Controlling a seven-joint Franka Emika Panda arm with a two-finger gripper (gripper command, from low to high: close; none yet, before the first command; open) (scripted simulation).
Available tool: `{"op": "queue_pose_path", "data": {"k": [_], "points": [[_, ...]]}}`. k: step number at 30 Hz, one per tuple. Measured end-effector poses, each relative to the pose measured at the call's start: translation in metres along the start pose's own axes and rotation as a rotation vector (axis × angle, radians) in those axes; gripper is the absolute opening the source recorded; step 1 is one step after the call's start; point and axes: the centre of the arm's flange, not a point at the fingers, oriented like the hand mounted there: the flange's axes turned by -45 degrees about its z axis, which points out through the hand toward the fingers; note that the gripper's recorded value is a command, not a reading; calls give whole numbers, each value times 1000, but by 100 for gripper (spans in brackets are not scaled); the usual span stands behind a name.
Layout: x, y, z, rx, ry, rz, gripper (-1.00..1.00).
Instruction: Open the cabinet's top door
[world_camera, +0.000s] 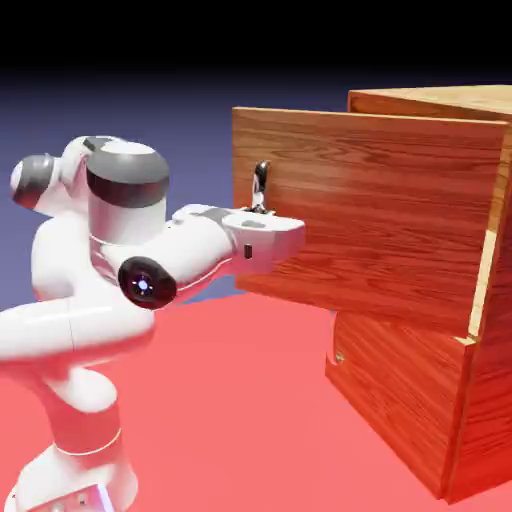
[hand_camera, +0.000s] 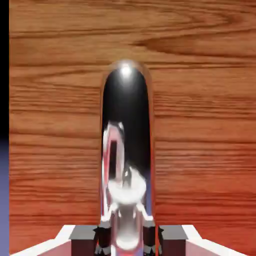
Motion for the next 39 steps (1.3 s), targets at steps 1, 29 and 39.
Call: {"op": "queue_pose_path", "data": {"k": [1, 29, 39], "points": [[0, 2, -5, 16, 0, 0, -100], [0, 127, -154, 557, 0, 0, -100], [0, 195, -190, 770, 0, 0, 100]]}}
